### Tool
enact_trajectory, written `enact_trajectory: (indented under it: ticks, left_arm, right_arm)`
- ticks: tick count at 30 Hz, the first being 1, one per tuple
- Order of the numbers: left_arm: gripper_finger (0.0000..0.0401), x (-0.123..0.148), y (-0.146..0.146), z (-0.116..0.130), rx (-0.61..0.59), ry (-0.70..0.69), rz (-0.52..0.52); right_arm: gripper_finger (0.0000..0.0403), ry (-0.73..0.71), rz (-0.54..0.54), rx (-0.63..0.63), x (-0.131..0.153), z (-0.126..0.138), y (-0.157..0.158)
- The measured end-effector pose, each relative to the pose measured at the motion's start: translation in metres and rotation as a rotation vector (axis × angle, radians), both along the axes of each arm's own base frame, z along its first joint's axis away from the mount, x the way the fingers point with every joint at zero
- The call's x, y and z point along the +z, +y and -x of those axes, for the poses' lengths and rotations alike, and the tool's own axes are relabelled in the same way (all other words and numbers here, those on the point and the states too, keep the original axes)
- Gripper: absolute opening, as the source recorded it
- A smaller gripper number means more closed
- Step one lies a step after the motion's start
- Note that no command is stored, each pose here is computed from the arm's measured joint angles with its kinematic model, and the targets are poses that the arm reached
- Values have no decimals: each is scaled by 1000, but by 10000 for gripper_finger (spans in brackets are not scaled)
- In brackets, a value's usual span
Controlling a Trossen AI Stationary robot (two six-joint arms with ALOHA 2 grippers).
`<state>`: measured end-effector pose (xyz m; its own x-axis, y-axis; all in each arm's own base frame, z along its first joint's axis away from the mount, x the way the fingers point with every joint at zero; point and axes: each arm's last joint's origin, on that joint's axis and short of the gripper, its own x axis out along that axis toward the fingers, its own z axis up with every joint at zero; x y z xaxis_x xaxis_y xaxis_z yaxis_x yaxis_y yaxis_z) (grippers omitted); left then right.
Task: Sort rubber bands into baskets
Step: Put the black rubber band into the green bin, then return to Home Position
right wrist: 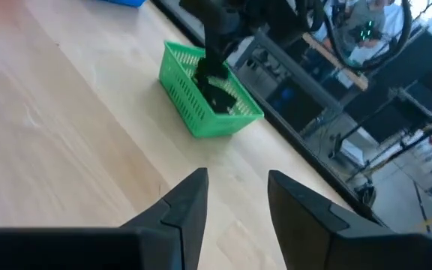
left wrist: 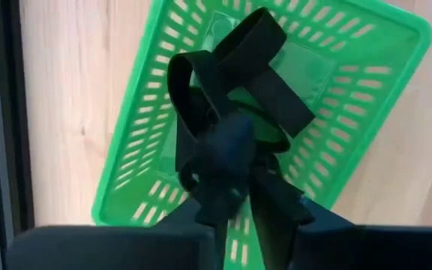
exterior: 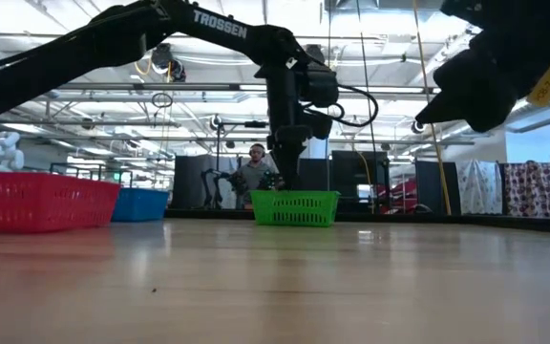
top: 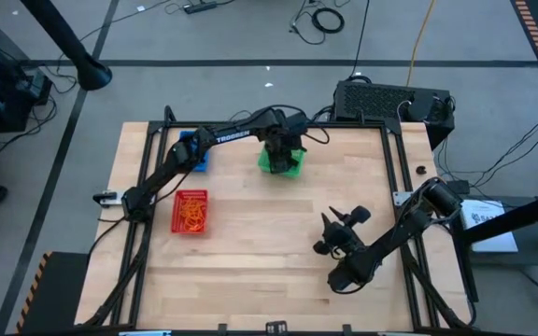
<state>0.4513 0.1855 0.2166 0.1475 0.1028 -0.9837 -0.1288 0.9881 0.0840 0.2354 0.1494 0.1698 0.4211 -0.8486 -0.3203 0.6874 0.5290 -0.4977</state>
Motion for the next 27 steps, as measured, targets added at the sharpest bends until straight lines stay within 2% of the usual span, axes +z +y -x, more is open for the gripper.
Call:
enact_trajectory:
  ticks: [10, 15, 19, 24, 27]
  left_arm:
    - [123, 1, -2, -3, -17, -11, -17]
    - [128, 2, -2, -3, -28, -5, -46]
    - [128, 5, -5, 3, -18, 78, -114]
    - [128, 36, -18, 27, 34, 222, -198]
    - [127, 66, -24, 41, 116, 167, -193]
  right_arm:
    - [134, 40, -25, -12, -1, 0, 0]
    - [134, 59, -39, -24, -2, 0, 0]
    - [134, 109, -99, -56, -5, -3, -2]
    - [134, 175, -176, -28, -12, -18, -5]
    - [134, 227, -224, 10, -16, -36, -13]
